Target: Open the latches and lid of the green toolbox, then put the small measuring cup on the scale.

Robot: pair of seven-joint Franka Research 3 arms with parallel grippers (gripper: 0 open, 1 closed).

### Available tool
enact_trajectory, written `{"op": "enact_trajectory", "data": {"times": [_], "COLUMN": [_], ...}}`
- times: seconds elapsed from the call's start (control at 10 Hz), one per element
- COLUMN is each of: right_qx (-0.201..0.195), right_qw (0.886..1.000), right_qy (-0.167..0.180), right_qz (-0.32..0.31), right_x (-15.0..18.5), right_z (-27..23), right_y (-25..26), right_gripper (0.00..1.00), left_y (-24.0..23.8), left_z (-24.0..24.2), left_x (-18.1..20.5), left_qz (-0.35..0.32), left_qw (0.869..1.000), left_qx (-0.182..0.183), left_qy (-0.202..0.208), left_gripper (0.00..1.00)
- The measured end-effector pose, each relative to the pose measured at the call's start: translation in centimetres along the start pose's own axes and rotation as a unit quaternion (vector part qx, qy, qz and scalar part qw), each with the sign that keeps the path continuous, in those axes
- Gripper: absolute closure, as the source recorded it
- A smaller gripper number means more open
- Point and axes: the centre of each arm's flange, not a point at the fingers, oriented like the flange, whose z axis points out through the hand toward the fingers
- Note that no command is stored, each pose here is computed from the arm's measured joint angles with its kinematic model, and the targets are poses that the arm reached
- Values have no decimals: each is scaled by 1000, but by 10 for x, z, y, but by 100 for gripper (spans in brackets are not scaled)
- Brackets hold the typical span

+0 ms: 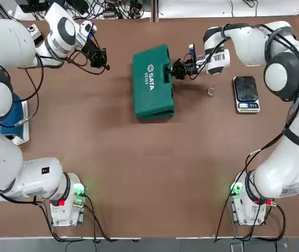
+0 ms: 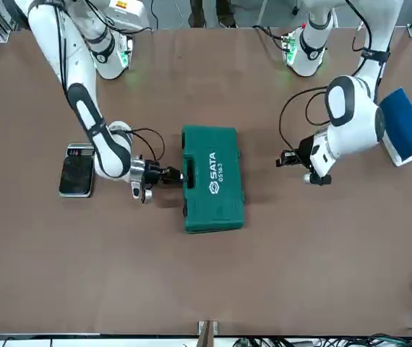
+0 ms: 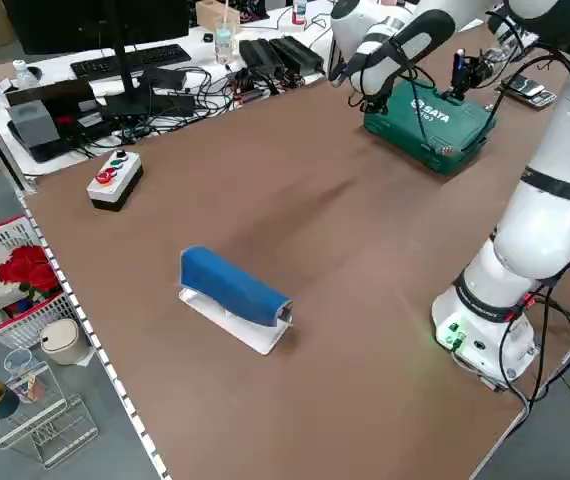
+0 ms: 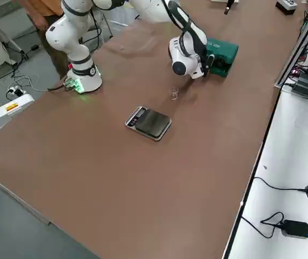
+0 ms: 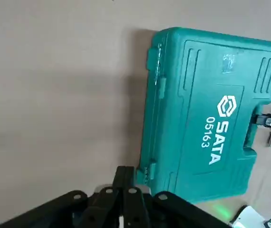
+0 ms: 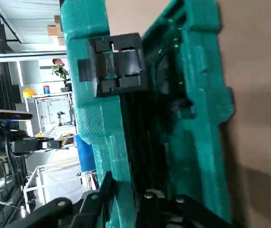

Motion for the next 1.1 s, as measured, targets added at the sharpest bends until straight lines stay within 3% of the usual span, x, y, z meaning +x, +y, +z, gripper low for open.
{"op": "enact_trajectory", "data": {"times": [0.4, 0.8, 1.1], "right_qx": [-4, -23, -21], "right_qw": [1000, 999, 998], "right_qy": [12, 15, 16], "right_qz": [20, 35, 58], "right_x": [0, -25, -36], "right_z": [-3, 28, 37], "right_y": [-46, -79, -106], "right_gripper": [73, 69, 57], "left_y": [1, 2, 2], "left_z": [-1, -1, -1], "left_x": [1, 1, 1], "left_qz": [1, 0, 0], "left_qw": [1000, 1000, 1000], "left_qx": [0, -1, -2], "left_qy": [1, 3, 3], "left_gripper": [99, 99, 99]}}
